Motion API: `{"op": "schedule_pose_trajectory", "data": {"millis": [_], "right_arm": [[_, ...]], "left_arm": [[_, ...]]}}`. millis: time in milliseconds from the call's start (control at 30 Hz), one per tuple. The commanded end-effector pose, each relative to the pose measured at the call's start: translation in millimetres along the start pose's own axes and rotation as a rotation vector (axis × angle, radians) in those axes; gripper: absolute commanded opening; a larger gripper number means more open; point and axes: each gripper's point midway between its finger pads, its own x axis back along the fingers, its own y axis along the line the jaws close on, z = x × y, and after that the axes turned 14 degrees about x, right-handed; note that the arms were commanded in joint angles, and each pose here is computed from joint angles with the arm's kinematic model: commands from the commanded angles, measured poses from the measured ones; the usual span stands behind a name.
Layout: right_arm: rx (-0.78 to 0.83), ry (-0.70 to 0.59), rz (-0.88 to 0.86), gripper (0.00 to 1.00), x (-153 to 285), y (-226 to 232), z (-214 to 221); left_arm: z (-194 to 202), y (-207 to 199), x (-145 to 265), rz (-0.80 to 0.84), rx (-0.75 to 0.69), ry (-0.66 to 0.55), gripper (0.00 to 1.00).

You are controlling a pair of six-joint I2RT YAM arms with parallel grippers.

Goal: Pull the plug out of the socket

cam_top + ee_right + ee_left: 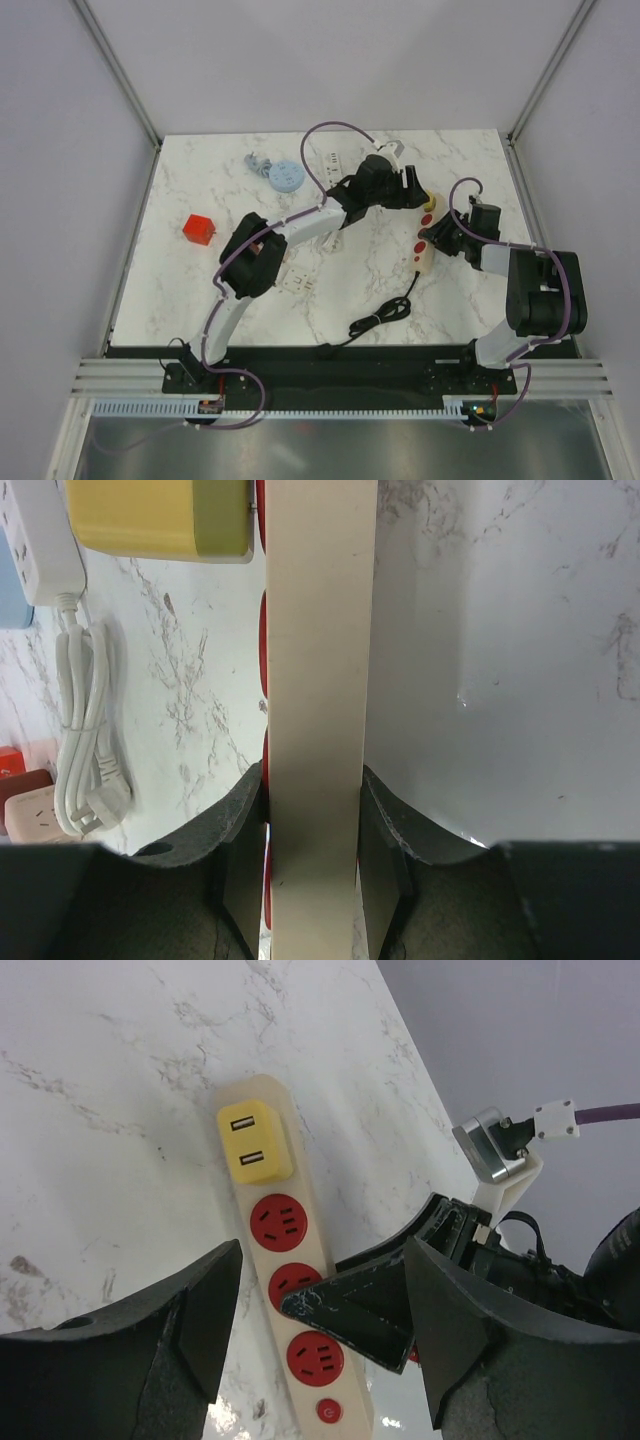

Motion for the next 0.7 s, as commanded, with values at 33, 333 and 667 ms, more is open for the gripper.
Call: {"op": "schedule_pose_trajectory", "data": {"millis": [33,333,667], "right_arm": [[0.02,0.158,0.146,0.0,4,-33,52],[0.042,0.155,0.126,0.0,3,-25,52],[0.057,0.16,0.106,0.0,3,-19,53]], "left_arm": [[-14,-8,-22,0.022,0.043,-0.078,0.73],[-2,6,-50,0.009,0.125,-0.034,0.74],[7,17,-76,0.03,0.225,-0.011,0.7]]}}
